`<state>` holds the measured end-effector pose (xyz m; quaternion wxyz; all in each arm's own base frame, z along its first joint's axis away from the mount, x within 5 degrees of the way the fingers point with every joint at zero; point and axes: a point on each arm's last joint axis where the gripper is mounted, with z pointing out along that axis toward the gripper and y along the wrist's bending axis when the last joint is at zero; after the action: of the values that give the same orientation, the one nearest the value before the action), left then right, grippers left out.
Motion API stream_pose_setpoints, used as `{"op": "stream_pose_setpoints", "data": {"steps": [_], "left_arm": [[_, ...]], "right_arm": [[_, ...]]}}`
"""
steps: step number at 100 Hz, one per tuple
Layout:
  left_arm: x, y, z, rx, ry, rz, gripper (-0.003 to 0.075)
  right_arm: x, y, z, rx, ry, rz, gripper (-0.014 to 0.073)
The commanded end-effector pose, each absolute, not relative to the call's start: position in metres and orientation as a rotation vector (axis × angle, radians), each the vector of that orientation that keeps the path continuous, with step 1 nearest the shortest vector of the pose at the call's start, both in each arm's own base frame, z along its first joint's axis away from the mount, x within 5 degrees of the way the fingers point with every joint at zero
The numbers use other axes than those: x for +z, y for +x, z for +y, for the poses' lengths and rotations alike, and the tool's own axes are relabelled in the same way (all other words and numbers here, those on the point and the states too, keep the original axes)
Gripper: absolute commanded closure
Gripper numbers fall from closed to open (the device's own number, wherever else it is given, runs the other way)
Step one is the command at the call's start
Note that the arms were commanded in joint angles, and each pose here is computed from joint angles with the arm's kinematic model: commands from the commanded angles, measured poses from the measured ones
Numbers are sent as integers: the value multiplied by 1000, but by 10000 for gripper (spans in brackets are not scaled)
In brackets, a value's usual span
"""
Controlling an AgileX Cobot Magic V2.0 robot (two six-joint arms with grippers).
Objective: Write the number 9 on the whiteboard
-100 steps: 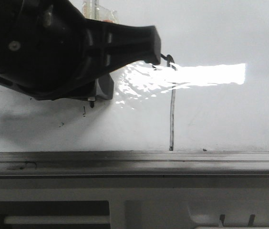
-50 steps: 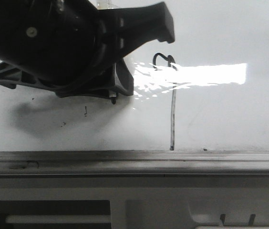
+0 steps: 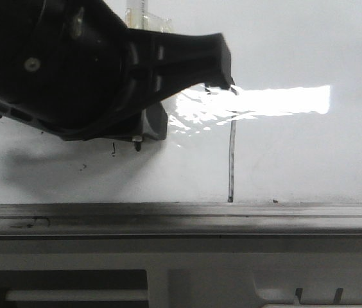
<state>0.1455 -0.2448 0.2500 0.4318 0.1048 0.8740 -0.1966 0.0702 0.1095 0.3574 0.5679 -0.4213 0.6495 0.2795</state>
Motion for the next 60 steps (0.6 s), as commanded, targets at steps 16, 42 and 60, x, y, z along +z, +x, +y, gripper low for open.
{"op": "stream_pose_setpoints", "data": {"steps": [16, 42, 60], "left_arm": [[255, 146, -239, -475, 154, 2179, 739], [254, 160, -233, -506, 106, 2193, 739], [254, 164, -231, -505, 91, 2194, 739]], "right_arm": [[376, 72, 108, 674, -903, 1441, 661], [377, 72, 108, 675, -897, 1436, 661], [377, 72, 108, 675, -894, 1433, 661]]}}
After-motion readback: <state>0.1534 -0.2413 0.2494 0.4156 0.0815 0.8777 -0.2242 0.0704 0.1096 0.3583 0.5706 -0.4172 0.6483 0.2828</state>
